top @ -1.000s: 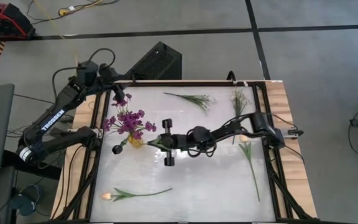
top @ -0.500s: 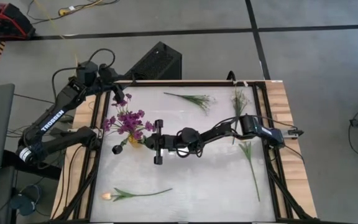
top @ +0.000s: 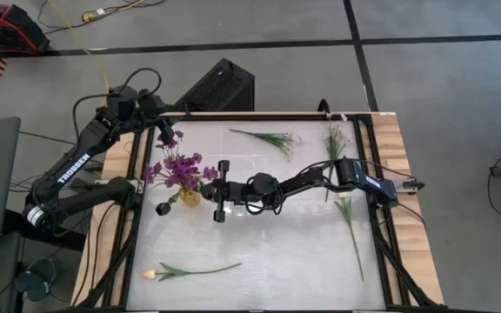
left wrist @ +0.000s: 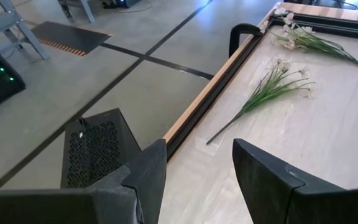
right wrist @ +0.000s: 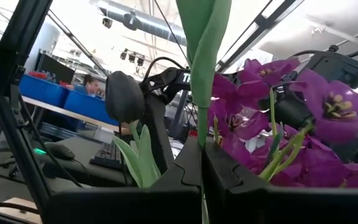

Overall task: Sort flowers into vase by color
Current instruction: Put the black tulip into the yellow vase, then put the right white flower into the transparent vase

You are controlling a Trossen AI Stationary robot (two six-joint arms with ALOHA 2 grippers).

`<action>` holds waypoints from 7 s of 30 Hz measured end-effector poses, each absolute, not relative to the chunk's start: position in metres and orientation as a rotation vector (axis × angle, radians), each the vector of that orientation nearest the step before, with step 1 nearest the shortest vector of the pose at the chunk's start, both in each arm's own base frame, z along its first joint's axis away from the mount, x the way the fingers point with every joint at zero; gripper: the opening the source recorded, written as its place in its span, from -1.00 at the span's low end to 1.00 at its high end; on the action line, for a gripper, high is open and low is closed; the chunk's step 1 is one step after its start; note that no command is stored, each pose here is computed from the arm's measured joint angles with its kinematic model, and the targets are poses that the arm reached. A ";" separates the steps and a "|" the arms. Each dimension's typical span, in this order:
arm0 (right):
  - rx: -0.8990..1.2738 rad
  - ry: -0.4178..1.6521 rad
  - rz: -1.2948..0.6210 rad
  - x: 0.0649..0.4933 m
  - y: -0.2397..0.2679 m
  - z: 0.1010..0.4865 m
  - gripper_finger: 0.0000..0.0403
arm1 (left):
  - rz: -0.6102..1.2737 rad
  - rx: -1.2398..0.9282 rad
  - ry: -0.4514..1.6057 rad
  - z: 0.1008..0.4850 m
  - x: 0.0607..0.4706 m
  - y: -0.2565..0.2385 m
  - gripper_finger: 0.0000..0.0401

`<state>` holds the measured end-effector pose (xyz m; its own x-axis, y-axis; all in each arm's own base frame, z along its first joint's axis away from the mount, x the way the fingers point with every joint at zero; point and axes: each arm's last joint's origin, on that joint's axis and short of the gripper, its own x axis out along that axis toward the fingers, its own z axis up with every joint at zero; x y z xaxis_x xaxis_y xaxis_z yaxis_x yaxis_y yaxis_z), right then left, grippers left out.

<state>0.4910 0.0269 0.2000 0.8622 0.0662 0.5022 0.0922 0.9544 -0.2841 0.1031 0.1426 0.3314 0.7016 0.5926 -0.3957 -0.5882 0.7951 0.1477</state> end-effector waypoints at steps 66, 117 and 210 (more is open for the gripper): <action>-0.158 -0.013 -0.002 0.531 0.001 0.203 -0.86 | 0.670 0.006 0.453 0.331 0.103 0.143 -0.14; -0.160 0.494 -0.041 0.497 -0.041 0.251 0.10 | 0.671 0.003 0.453 0.331 0.103 0.143 -0.14; 0.802 1.326 -0.757 0.211 -0.036 0.246 0.10 | -0.461 0.010 0.115 0.247 0.146 -0.094 -0.33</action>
